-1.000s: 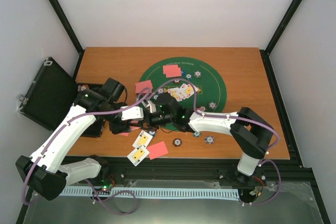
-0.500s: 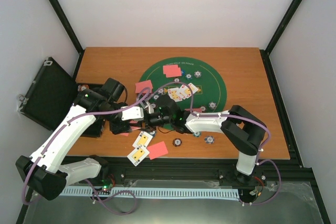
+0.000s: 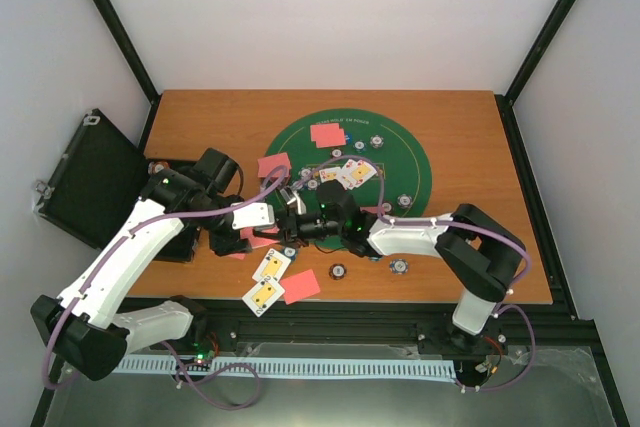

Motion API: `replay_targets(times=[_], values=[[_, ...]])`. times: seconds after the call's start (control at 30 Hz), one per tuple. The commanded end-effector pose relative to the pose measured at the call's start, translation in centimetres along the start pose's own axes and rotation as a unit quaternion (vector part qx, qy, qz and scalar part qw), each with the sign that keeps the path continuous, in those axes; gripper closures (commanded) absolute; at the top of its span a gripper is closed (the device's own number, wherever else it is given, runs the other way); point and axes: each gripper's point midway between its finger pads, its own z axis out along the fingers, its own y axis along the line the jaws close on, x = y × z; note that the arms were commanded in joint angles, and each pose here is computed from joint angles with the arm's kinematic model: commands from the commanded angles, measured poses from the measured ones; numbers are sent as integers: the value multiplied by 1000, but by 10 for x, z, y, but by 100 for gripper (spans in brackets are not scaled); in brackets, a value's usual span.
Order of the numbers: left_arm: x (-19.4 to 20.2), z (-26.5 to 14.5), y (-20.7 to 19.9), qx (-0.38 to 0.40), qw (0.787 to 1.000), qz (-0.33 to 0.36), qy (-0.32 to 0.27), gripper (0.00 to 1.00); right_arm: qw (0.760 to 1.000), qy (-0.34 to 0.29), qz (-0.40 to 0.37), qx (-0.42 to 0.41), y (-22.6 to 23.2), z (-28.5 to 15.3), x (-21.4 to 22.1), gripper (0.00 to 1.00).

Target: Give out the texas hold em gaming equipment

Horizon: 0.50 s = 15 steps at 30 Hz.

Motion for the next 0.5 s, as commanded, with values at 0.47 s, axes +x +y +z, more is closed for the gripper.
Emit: replay_targets(times=[0.47], values=[[-12,-8,5,-13,1000,4,-22,83,994,-29,1,102,-18,-35,0,87]])
